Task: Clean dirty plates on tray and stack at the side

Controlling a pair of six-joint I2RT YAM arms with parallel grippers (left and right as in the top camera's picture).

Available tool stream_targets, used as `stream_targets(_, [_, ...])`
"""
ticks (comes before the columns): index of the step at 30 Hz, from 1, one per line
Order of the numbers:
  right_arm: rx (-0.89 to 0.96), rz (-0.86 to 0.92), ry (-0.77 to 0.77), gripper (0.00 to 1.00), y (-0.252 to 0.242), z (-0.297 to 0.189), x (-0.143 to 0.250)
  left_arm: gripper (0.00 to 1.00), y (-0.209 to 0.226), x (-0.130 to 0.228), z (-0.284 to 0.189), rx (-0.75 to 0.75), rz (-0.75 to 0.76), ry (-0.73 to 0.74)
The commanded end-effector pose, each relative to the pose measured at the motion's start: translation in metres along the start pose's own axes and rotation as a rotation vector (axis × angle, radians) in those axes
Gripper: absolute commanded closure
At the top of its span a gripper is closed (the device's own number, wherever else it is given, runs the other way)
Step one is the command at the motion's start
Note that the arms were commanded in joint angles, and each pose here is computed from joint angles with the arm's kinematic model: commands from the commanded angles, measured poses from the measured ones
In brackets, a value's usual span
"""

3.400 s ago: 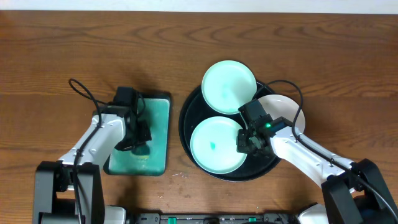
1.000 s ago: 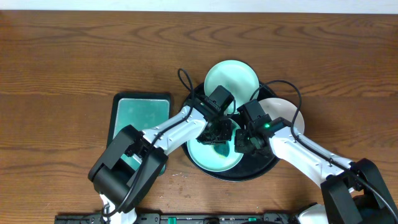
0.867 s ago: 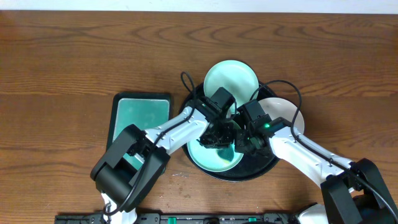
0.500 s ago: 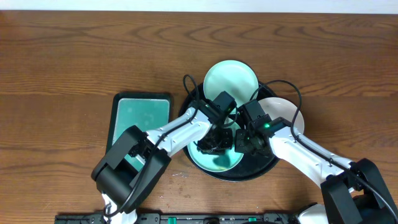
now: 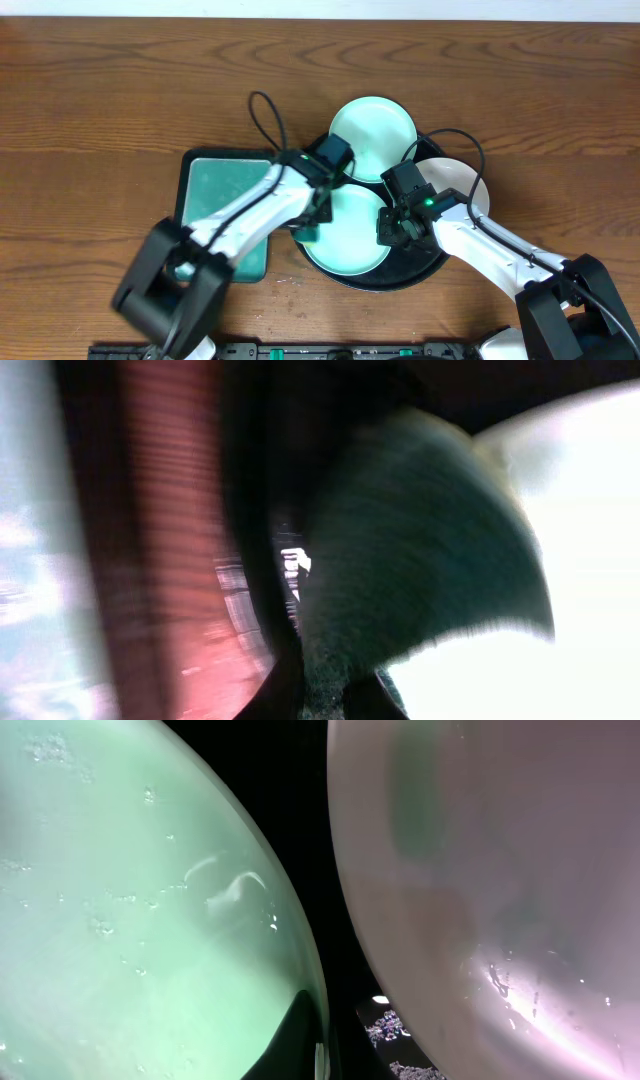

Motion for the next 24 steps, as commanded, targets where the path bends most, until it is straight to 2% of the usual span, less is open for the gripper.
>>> stream_targets(1, [0.09,-0.003,0.022,0.99,-0.013,0.011,0.007,0.93,0.033,-0.028,-0.037,-0.033,-0.075,-0.159])
stream_targets(6, [0.091,-0.002,0.025,0.99,-0.014,0.011,0.007,0.93,0.072,-0.041,-0.078,0.012,-0.118,-0.22])
stream_targets(9, [0.089,-0.003,0.022,0.99,-0.013,0.011,0.006,0.93,0.097,-0.049,-0.079,-0.021,-0.16,-0.214])
stream_targets(15, [0.091,-0.002,0.025,0.99,-0.014,0.011,0.007,0.93,0.138,-0.059,-0.025,-0.108,-0.272,-0.128])
stream_targets(19, [0.09,-0.003,0.021,0.99,-0.013,0.011,0.006,0.92,0.153,-0.056,0.007,-0.124,-0.291,-0.004])
stream_targets(22, [0.091,-0.003,0.012,0.98,-0.013,0.011,0.005,0.83,0.151,-0.055,0.005,-0.073,-0.29,0.023])
stream_targets(24, [0.086,-0.015,-0.002,0.99,-0.012,0.011,0.001,0.71,0.15,-0.055,-0.005,-0.047,-0.294,0.01])
Point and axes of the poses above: each gripper's point midway between its finger pads, its own z axis out along the fingers, its own y axis along the line the jaws close on, x = y × z, the point moved 4 cm from there along -z, back along the fingers, and after that the axes turned 11 degrees about -z, right-handed, at the moved point
